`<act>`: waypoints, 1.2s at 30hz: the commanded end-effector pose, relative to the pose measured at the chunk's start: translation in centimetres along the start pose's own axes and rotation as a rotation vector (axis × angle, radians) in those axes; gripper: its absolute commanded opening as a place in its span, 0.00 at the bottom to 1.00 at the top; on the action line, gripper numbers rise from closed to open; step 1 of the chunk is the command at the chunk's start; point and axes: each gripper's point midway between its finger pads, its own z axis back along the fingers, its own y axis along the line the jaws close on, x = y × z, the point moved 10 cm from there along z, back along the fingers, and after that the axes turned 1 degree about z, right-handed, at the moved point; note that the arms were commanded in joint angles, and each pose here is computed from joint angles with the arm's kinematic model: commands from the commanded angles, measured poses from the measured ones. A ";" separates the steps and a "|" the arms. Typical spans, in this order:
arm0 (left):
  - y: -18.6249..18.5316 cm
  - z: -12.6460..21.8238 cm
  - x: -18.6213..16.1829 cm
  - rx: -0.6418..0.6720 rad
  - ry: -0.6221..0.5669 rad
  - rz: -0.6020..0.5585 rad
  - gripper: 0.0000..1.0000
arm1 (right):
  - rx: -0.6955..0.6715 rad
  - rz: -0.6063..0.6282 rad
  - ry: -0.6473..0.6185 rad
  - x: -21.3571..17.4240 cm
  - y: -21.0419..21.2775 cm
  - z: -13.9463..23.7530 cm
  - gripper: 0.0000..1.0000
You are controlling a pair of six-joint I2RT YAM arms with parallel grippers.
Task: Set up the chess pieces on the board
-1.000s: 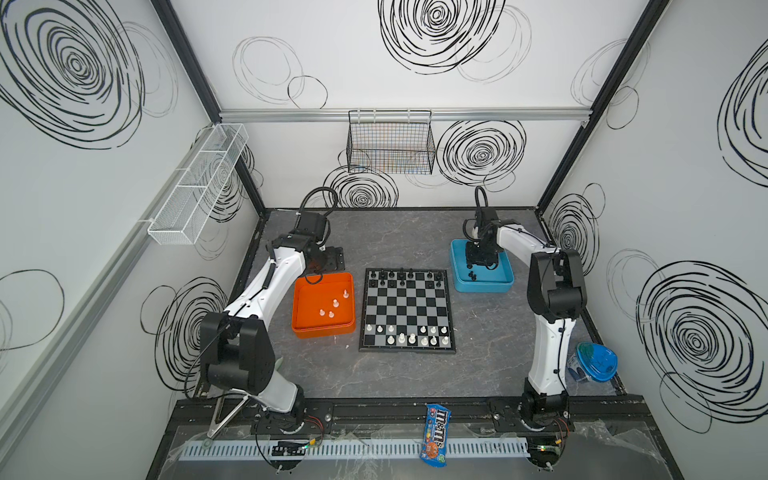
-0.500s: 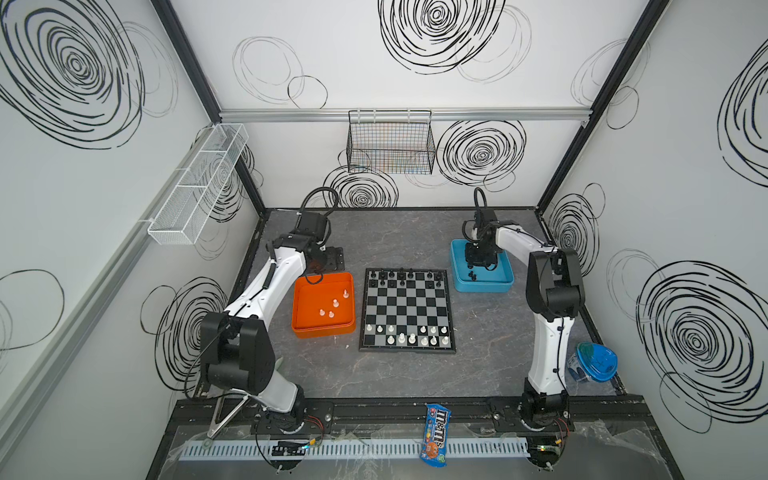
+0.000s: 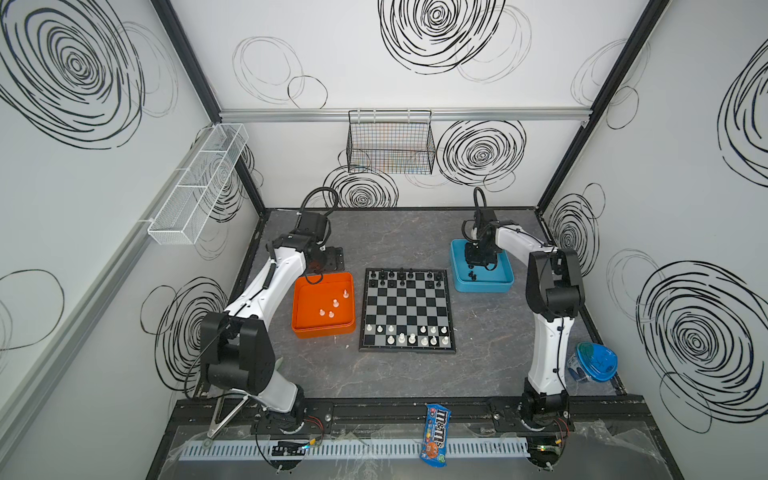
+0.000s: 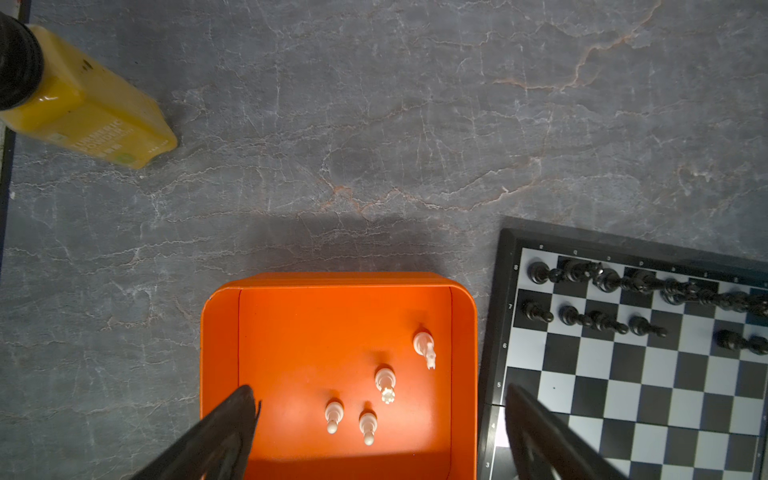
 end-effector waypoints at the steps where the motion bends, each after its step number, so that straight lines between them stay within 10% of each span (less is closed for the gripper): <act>1: -0.2 -0.3 0.0 -0.026 -0.006 -0.009 0.96 | -0.023 0.013 -0.029 0.4 0.0 1.2 0.13; 20: -3.1 1.7 -2.4 -0.403 -0.067 -0.129 0.96 | 0.087 0.125 -0.162 0.9 4.6 10.0 0.10; 36: -4.4 3.2 -7.1 -0.462 -0.291 -0.357 0.96 | 0.203 0.369 -0.073 -2.8 15.7 7.9 0.10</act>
